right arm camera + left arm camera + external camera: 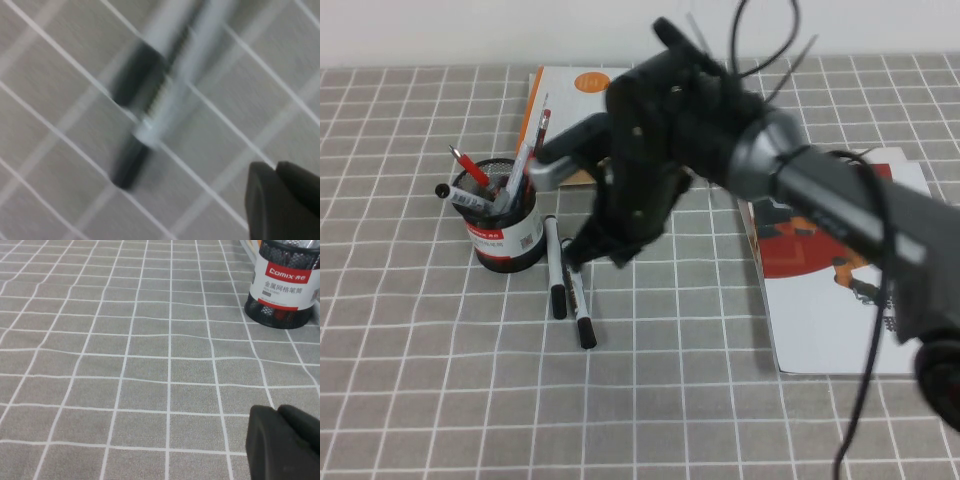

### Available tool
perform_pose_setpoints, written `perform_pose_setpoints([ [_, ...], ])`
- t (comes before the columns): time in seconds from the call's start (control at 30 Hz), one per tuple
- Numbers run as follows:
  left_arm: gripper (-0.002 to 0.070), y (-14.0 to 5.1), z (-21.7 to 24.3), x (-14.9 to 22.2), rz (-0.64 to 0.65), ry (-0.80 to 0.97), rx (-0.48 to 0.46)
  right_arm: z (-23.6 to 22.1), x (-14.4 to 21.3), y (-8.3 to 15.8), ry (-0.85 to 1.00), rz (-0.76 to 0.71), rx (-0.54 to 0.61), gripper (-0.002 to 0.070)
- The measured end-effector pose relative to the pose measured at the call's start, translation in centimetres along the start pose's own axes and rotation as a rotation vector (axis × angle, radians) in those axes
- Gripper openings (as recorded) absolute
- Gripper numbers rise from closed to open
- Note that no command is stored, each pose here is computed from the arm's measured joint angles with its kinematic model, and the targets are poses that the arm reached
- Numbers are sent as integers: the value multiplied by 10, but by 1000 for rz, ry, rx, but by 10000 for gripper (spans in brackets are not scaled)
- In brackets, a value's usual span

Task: Put the pen into the pen holder
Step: Pick up the pen on the table

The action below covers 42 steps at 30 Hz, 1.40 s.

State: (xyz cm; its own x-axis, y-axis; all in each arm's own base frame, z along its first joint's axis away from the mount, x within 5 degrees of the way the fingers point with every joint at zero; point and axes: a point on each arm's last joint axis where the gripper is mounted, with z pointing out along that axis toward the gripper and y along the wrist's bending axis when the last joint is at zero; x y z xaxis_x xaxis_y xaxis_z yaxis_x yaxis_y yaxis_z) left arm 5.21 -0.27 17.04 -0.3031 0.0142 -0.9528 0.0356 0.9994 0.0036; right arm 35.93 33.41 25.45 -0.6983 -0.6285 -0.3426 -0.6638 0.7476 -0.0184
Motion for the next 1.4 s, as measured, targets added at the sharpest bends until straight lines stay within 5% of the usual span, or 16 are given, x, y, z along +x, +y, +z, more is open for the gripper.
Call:
perform_pose_setpoints([
  [0.23, -3, 0, 0, 0, 0, 0, 0, 11, -10, 29, -24, -84, -45, 27],
  [0.5, -3, 0, 0, 0, 0, 0, 0, 31, -7, 32, 15, -98, -39, 303],
  [1.2, -3, 0, 0, 0, 0, 0, 0, 73, -6, 35, 22, 3, -45, 248],
  [1.4, -3, 0, 0, 0, 0, 0, 0, 71, -6, 34, 31, 55, -34, 93],
])
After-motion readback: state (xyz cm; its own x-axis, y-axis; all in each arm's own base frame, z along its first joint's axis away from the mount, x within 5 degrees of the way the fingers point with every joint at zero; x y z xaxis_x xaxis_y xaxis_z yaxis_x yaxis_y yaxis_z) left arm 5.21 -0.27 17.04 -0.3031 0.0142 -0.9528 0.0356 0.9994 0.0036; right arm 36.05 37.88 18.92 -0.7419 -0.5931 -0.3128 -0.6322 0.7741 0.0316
